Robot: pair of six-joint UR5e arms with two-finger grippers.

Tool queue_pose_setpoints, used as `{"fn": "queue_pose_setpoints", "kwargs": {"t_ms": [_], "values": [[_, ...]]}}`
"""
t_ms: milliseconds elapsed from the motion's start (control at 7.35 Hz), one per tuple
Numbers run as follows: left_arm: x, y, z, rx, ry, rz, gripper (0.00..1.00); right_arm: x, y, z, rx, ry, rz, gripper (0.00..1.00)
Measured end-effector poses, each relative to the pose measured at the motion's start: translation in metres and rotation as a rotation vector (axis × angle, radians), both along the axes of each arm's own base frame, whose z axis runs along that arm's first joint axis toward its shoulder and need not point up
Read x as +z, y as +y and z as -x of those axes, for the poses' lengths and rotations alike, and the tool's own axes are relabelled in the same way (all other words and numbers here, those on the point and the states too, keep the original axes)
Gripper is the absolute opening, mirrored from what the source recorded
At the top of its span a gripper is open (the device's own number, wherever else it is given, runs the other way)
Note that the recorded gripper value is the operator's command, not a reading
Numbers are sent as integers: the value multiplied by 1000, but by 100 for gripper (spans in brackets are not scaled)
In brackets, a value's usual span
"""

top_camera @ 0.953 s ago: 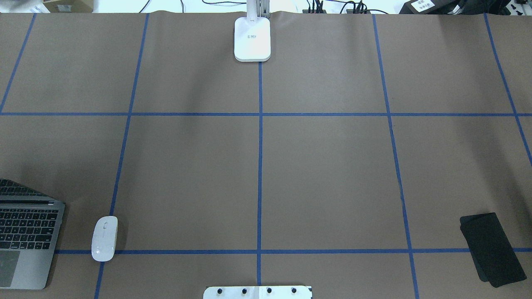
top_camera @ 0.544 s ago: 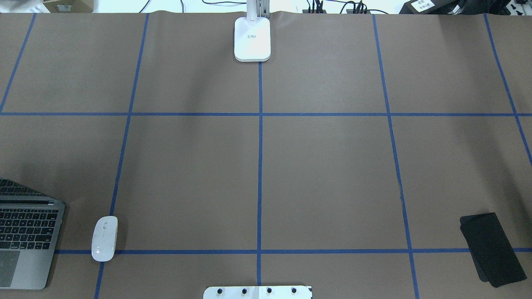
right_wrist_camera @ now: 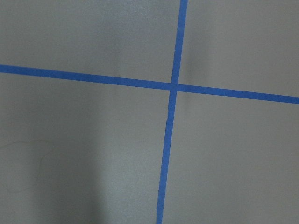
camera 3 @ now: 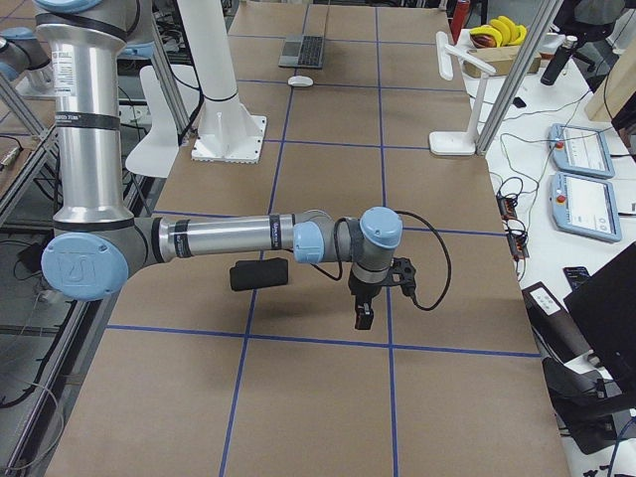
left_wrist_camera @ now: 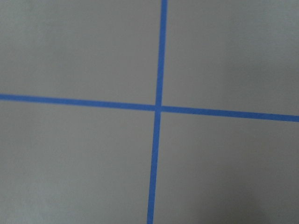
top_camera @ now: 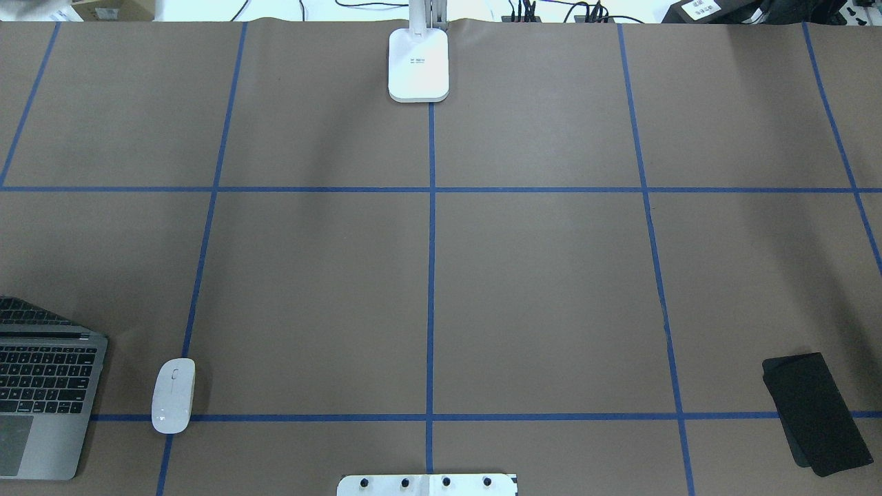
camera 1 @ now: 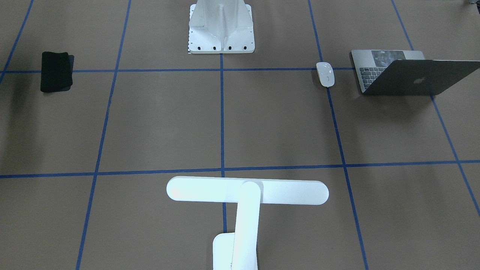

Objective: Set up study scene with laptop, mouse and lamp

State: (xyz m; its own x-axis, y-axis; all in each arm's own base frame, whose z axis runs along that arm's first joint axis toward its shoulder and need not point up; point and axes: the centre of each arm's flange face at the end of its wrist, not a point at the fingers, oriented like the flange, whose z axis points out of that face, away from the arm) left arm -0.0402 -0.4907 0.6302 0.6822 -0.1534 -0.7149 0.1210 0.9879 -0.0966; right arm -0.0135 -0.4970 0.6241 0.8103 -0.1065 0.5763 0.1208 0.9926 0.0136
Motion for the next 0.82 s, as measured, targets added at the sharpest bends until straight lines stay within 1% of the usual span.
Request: {"fn": "queue_pose_setpoints", "kwargs": {"t_ms": [272, 408, 544, 680, 816], "values": [[13, 67, 5, -108, -7, 144, 100, -17, 4, 12, -24, 12, 12, 100], [20, 93, 11, -158, -20, 206, 100, -25, 6, 15, -32, 12, 11, 100], [28, 112, 17, -215, -33, 271, 100, -32, 9, 16, -35, 10, 5, 100], [33, 122, 21, -280, -38, 341, 100, -37, 12, 16, -36, 8, -2, 100], [35, 126, 21, -352, -36, 412, 100, -39, 13, 16, -37, 7, -6, 100]]}}
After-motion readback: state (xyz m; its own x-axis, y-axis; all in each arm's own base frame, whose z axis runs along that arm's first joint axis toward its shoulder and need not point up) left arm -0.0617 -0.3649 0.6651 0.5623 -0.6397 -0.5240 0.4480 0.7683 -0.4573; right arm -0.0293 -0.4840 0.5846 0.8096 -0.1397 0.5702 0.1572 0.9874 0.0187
